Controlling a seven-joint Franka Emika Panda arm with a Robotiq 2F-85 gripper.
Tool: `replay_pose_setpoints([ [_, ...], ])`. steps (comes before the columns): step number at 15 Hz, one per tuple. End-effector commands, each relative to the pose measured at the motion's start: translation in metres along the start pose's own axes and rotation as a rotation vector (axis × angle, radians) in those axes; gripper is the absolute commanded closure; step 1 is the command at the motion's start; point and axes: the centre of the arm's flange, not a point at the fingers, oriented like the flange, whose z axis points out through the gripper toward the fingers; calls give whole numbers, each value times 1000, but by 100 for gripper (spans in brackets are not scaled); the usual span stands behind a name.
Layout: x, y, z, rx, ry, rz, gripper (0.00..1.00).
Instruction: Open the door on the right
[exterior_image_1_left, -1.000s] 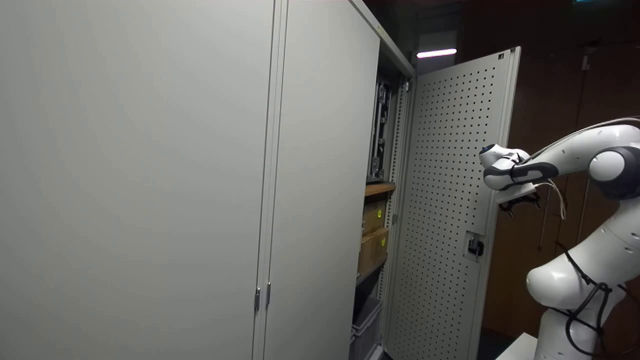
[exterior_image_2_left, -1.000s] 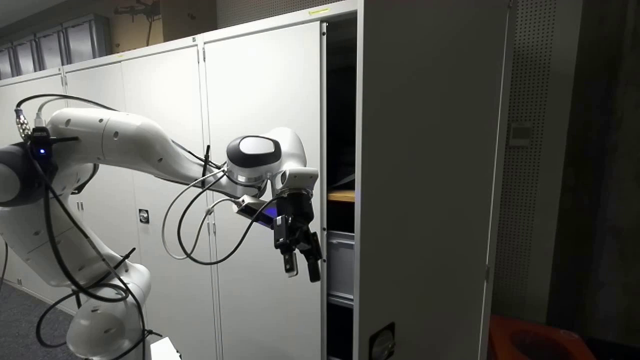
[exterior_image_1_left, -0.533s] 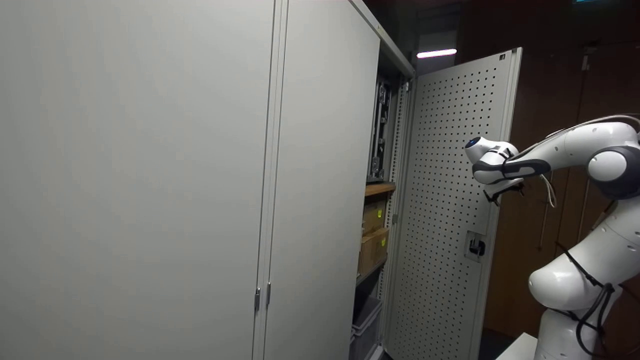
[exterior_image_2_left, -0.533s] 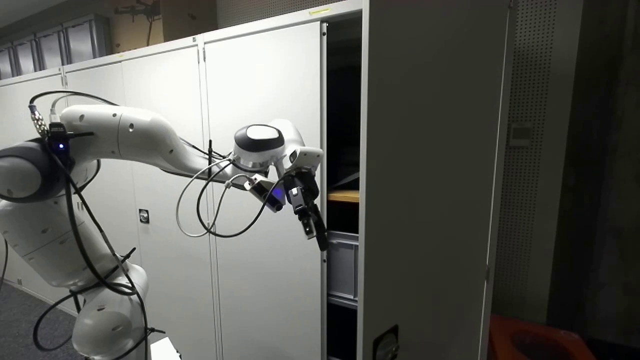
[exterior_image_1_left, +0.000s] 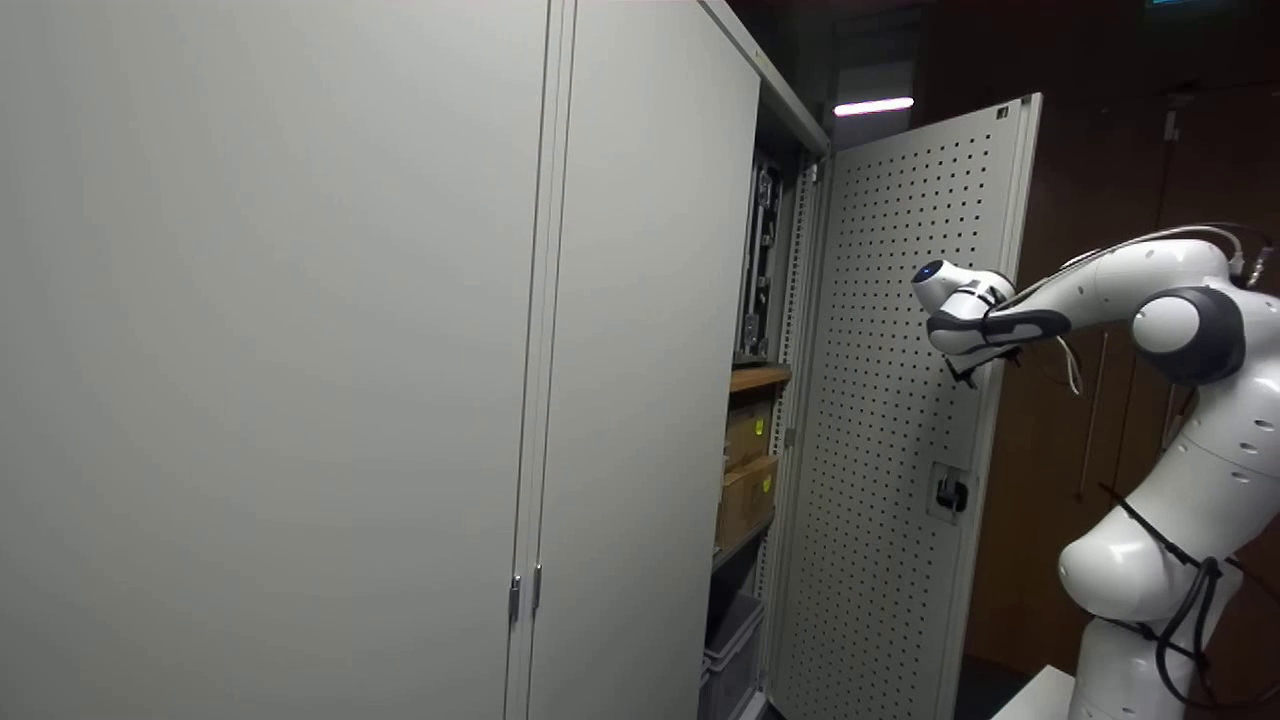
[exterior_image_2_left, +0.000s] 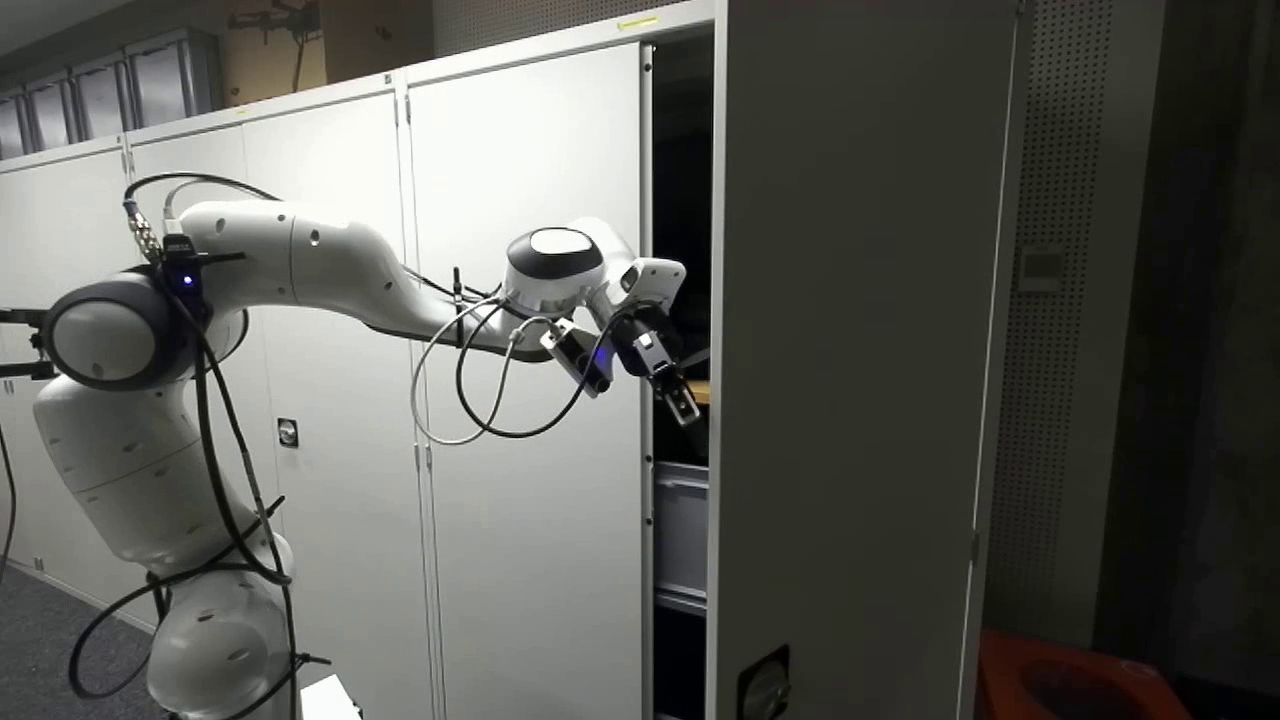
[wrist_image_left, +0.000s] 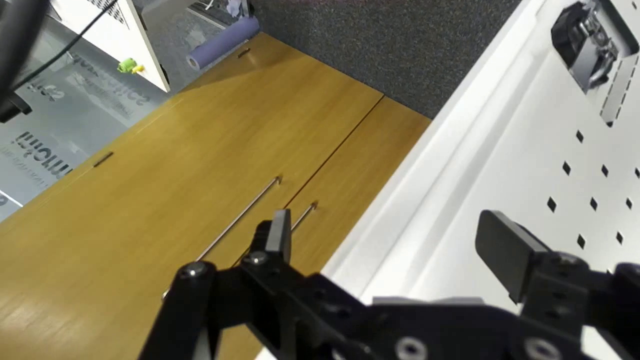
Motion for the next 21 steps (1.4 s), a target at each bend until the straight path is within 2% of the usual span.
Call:
replay_pose_setpoints([
  [1,45,-9,-4,14,53,0,0],
  [7,52,-18,-6,12,51,4,0],
  [13,43,-25,-16,7,59,-10,0],
  [21,39,1,9,-44,25,48,0],
])
